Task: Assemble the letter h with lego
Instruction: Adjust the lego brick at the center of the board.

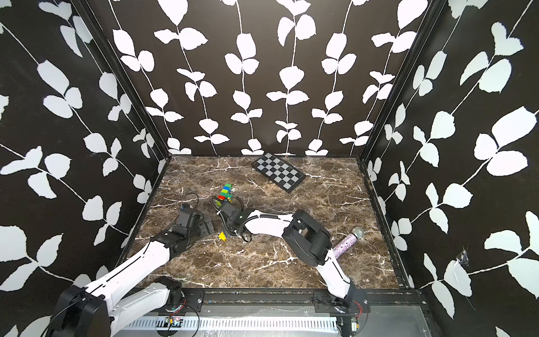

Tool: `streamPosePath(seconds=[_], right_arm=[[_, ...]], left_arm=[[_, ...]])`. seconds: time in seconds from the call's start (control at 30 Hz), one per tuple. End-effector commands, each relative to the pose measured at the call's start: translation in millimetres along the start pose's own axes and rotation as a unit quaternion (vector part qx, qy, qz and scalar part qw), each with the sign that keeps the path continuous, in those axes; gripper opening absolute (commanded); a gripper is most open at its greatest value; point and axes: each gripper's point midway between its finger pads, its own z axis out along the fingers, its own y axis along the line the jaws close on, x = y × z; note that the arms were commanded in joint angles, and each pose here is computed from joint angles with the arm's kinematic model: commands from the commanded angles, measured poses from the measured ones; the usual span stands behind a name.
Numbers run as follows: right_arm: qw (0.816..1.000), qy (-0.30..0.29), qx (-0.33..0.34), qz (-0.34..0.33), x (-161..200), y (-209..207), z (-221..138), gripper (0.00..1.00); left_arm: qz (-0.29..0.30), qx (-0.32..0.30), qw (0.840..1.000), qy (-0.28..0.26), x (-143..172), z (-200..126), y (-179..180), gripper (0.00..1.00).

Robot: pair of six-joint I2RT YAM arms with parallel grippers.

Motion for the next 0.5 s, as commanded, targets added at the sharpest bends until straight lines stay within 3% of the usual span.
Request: streamPosePath(seconds=[0.0,0.47], right_arm=[[1.000,0.008,0.024,-0.005,1,-5,1,0.65],[0.999,0.034,0.028,-0.005,8,-8,14,0.55]], left_arm=[[-0.004,-0.004,1.000,0.000,2,-2,6,0.99],[-0.004,0.001,1.000,0.003,2,-3,5,0.99]])
